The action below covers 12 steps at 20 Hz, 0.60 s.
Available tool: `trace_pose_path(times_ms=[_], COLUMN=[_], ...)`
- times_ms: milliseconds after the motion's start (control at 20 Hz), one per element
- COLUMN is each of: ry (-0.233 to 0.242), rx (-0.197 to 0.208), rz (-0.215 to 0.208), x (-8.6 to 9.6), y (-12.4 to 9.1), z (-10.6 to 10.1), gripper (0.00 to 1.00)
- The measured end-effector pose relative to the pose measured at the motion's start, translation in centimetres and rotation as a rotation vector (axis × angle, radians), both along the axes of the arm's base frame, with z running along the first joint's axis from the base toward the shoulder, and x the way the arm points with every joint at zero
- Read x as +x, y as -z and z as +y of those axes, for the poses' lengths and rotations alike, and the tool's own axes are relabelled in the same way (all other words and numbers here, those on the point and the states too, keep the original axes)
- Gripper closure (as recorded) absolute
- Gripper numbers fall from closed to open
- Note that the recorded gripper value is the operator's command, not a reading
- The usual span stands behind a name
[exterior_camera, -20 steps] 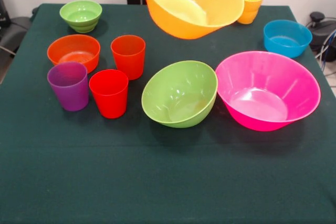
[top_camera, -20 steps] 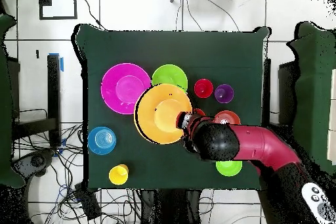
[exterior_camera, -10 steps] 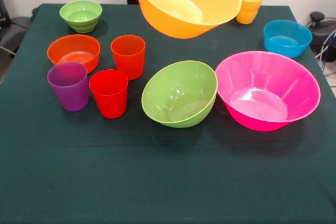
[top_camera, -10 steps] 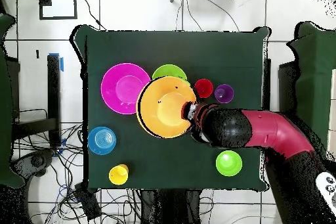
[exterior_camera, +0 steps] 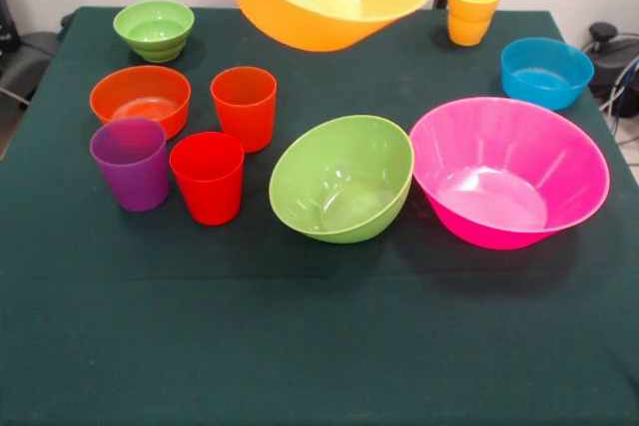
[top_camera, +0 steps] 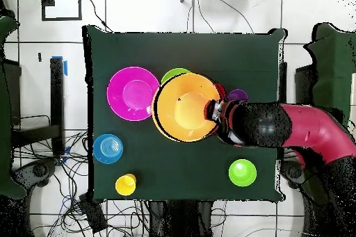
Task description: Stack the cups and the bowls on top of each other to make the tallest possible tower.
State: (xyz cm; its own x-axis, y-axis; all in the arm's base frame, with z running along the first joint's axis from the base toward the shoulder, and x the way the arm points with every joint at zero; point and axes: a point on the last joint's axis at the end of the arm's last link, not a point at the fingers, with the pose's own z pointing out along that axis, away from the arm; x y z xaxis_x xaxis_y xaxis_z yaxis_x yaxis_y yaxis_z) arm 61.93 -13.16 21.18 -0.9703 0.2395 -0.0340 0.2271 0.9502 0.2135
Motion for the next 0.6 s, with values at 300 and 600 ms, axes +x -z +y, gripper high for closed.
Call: trace_pose_path(times_ms=[300,600], ry=[-0.043,-0.084], rx=[-0.007,-0.001], rz=[-0.036,-0.081], x=[2.0,4.1], y=[-1.3,-0.9], z=[-1.1,-1.8], gripper=[1.0,1.0])
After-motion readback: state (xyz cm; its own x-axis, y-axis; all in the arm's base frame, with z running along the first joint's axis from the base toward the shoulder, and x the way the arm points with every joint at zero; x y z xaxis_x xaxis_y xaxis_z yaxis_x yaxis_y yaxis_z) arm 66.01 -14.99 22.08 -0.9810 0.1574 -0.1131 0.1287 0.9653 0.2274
